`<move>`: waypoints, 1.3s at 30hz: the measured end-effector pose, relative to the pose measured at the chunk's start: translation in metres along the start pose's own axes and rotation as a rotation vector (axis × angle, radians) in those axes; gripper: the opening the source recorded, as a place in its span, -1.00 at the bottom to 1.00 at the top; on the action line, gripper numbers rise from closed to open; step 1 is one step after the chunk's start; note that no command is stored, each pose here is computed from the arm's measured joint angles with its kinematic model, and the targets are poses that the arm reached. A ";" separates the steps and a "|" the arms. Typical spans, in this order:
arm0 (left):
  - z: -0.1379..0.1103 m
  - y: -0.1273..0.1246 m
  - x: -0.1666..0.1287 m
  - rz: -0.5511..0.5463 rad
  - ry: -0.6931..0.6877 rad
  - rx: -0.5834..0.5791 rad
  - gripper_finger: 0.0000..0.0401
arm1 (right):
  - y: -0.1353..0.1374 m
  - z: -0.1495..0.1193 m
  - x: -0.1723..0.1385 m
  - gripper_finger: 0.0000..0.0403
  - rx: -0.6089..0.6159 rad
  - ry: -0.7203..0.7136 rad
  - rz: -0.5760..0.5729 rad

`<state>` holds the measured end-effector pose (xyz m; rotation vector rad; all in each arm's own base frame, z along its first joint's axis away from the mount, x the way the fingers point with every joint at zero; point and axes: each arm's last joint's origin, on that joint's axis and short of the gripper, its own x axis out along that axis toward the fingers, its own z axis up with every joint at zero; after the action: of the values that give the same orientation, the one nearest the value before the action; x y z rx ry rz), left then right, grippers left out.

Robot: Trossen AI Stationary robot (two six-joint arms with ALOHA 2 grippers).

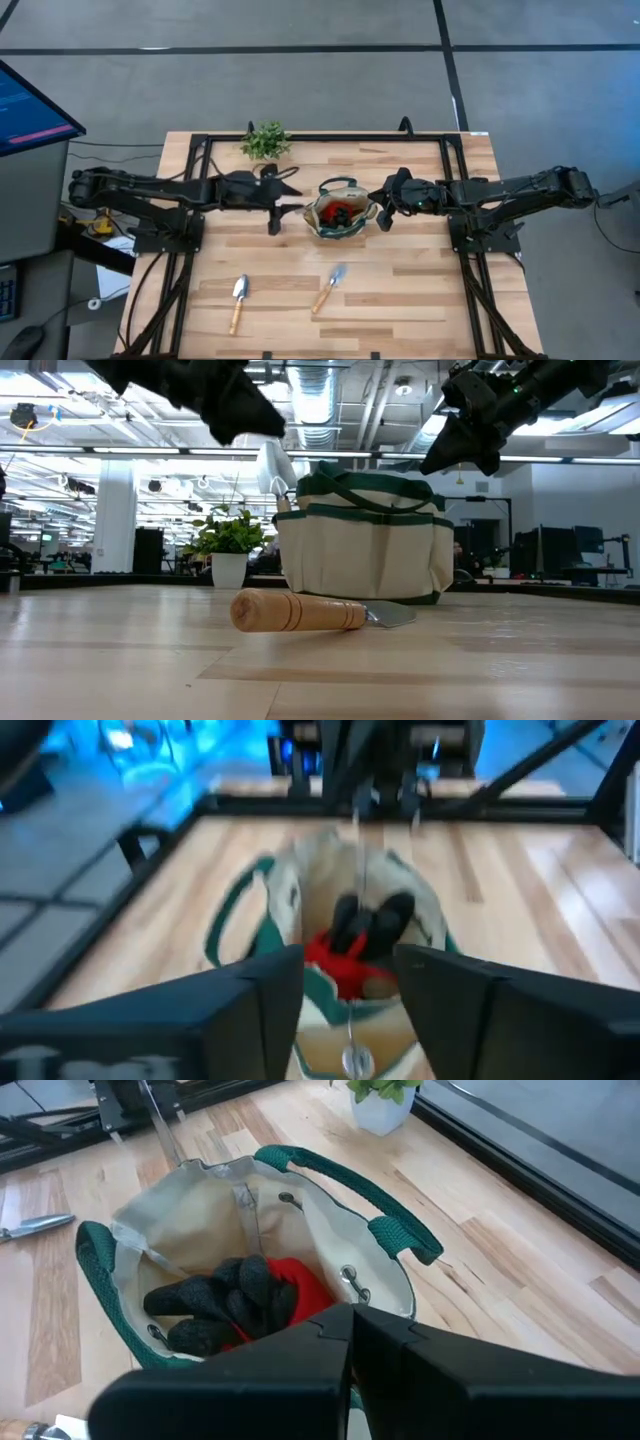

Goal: Pick & Place Garden tools in Gardening bag
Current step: Put the trowel into the gardening bag

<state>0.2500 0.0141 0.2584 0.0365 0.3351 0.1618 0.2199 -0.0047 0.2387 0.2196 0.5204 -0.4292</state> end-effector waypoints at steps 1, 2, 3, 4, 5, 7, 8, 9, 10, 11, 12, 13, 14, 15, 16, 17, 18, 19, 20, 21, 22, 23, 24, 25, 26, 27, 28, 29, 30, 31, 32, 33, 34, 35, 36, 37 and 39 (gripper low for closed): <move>0.004 0.001 -0.004 0.004 -0.031 0.004 -0.20 | 0.000 0.000 0.000 -1.00 -0.010 -0.001 0.000; 0.010 0.002 -0.011 0.010 -0.068 0.010 -0.17 | 0.000 0.000 0.000 -1.00 -0.015 -0.001 0.001; 0.015 0.003 -0.018 0.013 -0.102 0.012 -0.15 | 0.000 0.000 0.000 -1.00 -0.018 -0.001 0.001; 0.019 0.004 -0.025 0.014 -0.136 0.009 -0.13 | 0.000 0.000 0.000 -1.00 -0.019 0.000 0.001; 0.024 0.005 -0.033 0.015 -0.165 0.005 -0.12 | 0.000 0.000 0.000 -1.00 -0.019 -0.001 0.001; 0.030 0.007 -0.045 0.017 -0.216 -0.009 -0.12 | 0.000 0.000 0.000 -1.00 -0.019 -0.003 0.002; 0.032 0.007 -0.051 0.017 -0.229 -0.019 -0.14 | 0.000 0.000 0.000 -1.00 -0.019 -0.003 0.002; 0.033 0.008 -0.055 0.019 -0.236 -0.034 -0.15 | 0.000 0.000 0.000 -1.00 -0.018 -0.004 0.003; 0.033 0.009 -0.058 0.020 -0.234 -0.043 -0.18 | 0.001 0.000 0.000 -1.00 -0.018 -0.006 0.006; 0.031 0.009 -0.060 0.031 -0.212 -0.053 -0.21 | 0.002 0.001 -0.001 -1.00 -0.020 -0.010 0.013; 0.028 0.010 -0.060 0.051 -0.181 -0.057 -0.24 | 0.004 0.001 -0.001 -1.00 -0.019 -0.018 0.027; 0.025 0.010 -0.060 0.074 -0.153 -0.060 -0.28 | 0.007 0.002 -0.002 -1.00 -0.018 -0.028 0.057; 0.020 0.011 -0.060 0.105 -0.117 -0.067 -0.32 | 0.010 0.003 -0.003 -1.00 -0.023 -0.040 0.097; 0.014 0.012 -0.059 0.138 -0.081 -0.074 -0.37 | 0.014 0.005 -0.004 -1.00 -0.035 -0.057 0.141; 0.009 0.012 -0.057 0.166 -0.054 -0.088 -0.41 | 0.018 0.007 -0.006 -1.00 -0.048 -0.081 0.184; 0.003 0.012 -0.056 0.183 -0.032 -0.096 -0.46 | 0.022 0.010 -0.007 -1.00 -0.058 -0.115 0.221; -0.001 0.012 -0.055 0.185 -0.021 -0.114 -0.51 | 0.026 0.012 -0.008 -1.00 -0.062 -0.151 0.248; -0.005 0.012 -0.054 0.183 -0.012 -0.130 -0.56 | 0.031 0.014 -0.007 -1.00 -0.058 -0.185 0.272; -0.010 0.011 -0.053 0.176 -0.001 -0.149 -0.62 | 0.035 0.016 -0.005 -1.00 -0.054 -0.210 0.290; -0.014 0.011 -0.052 0.162 0.009 -0.175 -0.67 | 0.038 0.016 -0.002 -1.00 -0.053 -0.221 0.299; -0.018 0.010 -0.051 0.149 0.019 -0.200 -0.72 | 0.040 0.016 0.002 -1.00 -0.058 -0.238 0.311; -0.022 0.009 -0.049 0.135 0.030 -0.221 -0.78 | 0.044 0.017 0.007 -1.00 -0.061 -0.258 0.329; -0.026 0.009 -0.047 0.125 0.036 -0.233 -0.83 | 0.047 0.017 0.013 -1.00 -0.063 -0.263 0.344; -0.030 0.008 -0.046 0.114 0.046 -0.240 -0.88 | 0.049 0.014 0.021 -1.00 -0.067 -0.252 0.350; -0.033 0.007 -0.044 0.111 0.050 -0.250 -0.93 | 0.051 0.011 0.029 -1.00 -0.068 -0.246 0.354; -0.035 0.007 -0.043 0.106 0.051 -0.253 -0.96 | 0.053 0.009 0.038 -1.00 -0.068 -0.245 0.352; -0.037 0.006 -0.042 0.105 0.053 -0.254 -0.98 | 0.056 0.008 0.045 -1.00 -0.070 -0.236 0.348; -0.038 0.006 -0.041 0.104 0.060 -0.254 -0.98 | 0.059 0.008 0.052 -1.00 -0.073 -0.227 0.343; -0.039 0.005 -0.039 0.101 0.063 -0.257 -0.98 | 0.061 0.009 0.059 -1.00 -0.080 -0.225 0.336; -0.041 0.003 -0.038 0.098 0.076 -0.262 -0.98 | 0.064 0.011 0.066 -1.00 -0.090 -0.223 0.331; -0.041 0.002 -0.036 0.092 0.078 -0.265 -0.98 | 0.068 0.013 0.073 -1.00 -0.101 -0.221 0.327; -0.042 0.000 -0.034 0.085 0.078 -0.263 -0.99 | 0.072 0.015 0.079 -1.00 -0.119 -0.218 0.327; -0.043 -0.002 -0.032 0.079 0.086 -0.259 -0.99 | 0.075 0.017 0.084 -1.00 -0.143 -0.216 0.332; -0.044 -0.003 -0.030 0.075 0.093 -0.256 -0.99 | 0.079 0.020 0.089 -1.00 -0.163 -0.219 0.344; -0.045 -0.005 -0.028 0.072 0.100 -0.252 -0.99 | 0.083 0.024 0.093 -1.00 -0.179 -0.228 0.354; -0.046 -0.006 -0.025 0.069 0.108 -0.250 -0.99 | 0.086 0.028 0.096 -1.00 -0.194 -0.234 0.364; -0.049 -0.008 -0.020 0.067 0.119 -0.247 -0.99 | 0.092 0.035 0.102 -1.00 -0.202 -0.248 0.375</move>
<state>0.2162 0.0034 0.2182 -0.2072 0.4311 0.2717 0.3561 0.0313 0.2241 0.0642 0.2672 -0.0347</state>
